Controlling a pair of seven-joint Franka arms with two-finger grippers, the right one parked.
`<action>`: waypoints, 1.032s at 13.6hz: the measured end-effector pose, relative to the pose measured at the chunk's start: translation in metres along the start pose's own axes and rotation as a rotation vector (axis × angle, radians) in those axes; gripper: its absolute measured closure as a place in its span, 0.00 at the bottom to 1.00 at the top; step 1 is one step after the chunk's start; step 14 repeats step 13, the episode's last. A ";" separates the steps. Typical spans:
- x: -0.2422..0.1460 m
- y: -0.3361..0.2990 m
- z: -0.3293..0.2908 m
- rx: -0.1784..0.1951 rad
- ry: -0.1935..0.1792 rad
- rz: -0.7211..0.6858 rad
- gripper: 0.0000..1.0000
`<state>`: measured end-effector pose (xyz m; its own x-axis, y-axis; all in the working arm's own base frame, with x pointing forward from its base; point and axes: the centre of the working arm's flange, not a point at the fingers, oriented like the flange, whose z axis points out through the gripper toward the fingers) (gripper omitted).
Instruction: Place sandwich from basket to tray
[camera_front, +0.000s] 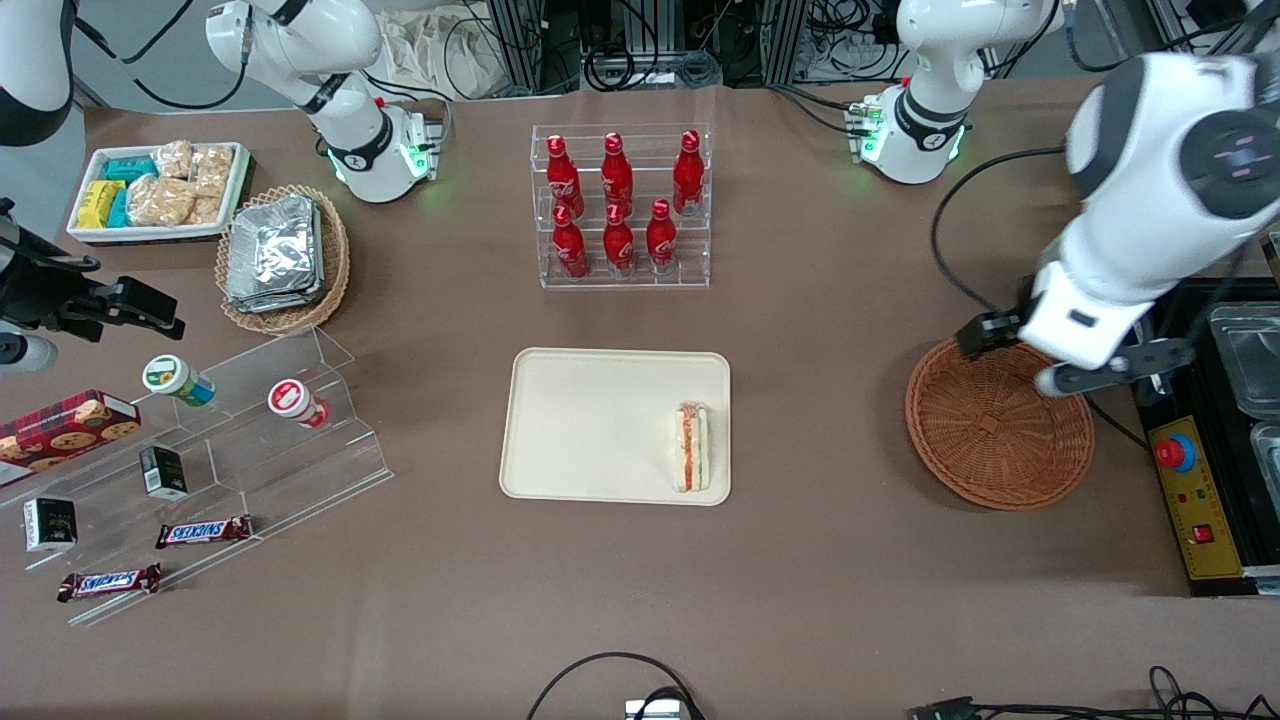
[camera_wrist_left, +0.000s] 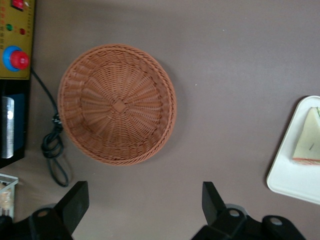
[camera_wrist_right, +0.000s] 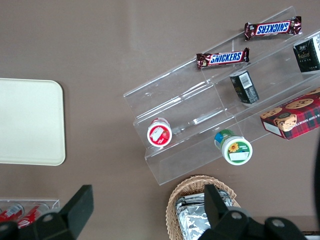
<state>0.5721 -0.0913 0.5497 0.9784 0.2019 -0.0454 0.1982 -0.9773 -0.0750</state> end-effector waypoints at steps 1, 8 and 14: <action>0.004 -0.012 -0.008 -0.017 -0.001 0.009 0.00; 0.018 -0.062 -0.013 -0.075 -0.012 0.117 0.00; 0.022 -0.084 -0.018 -0.075 0.002 0.092 0.00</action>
